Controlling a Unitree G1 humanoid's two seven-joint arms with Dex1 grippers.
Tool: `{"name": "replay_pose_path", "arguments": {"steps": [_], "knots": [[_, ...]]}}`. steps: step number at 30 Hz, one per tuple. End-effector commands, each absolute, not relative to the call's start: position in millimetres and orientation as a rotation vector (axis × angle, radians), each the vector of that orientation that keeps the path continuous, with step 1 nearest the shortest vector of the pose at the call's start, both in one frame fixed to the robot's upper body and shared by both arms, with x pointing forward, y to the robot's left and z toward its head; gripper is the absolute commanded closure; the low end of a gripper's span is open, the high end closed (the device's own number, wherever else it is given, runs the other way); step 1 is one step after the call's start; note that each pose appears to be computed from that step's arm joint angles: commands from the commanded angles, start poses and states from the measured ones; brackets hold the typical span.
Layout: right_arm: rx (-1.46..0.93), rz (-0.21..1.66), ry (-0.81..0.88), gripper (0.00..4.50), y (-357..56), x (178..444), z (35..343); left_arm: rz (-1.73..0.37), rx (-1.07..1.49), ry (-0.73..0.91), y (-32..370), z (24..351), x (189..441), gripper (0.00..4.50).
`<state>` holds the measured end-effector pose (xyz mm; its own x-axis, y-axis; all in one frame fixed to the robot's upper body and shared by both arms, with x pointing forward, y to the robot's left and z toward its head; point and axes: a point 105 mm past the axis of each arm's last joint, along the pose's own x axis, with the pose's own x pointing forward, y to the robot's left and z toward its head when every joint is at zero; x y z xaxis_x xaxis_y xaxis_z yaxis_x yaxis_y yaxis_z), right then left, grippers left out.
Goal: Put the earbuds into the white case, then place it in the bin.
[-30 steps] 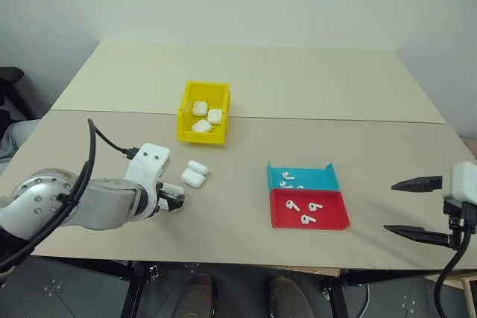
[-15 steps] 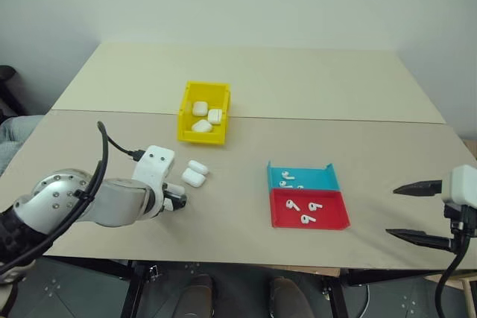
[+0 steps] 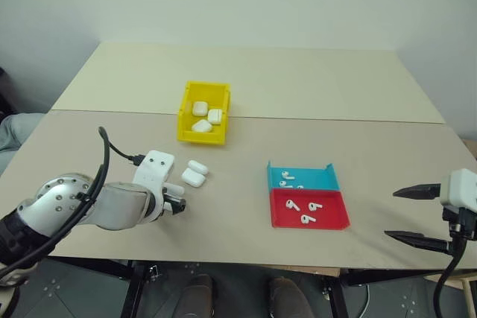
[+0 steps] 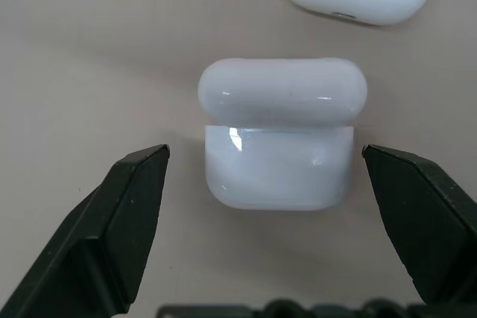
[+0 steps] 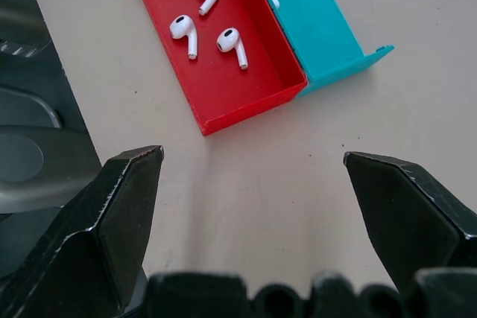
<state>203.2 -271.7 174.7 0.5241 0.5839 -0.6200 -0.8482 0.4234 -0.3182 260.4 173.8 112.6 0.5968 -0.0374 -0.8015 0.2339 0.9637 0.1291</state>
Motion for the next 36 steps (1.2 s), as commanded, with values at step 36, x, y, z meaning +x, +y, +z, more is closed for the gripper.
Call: {"name": "replay_pose_path", "arguments": {"steps": [36], "knots": [[-0.76,0.898,0.361,0.0,-264.1,221.4,196.4,-0.498,0.486,0.29,141.8,228.3,277.1,1.73]]}}
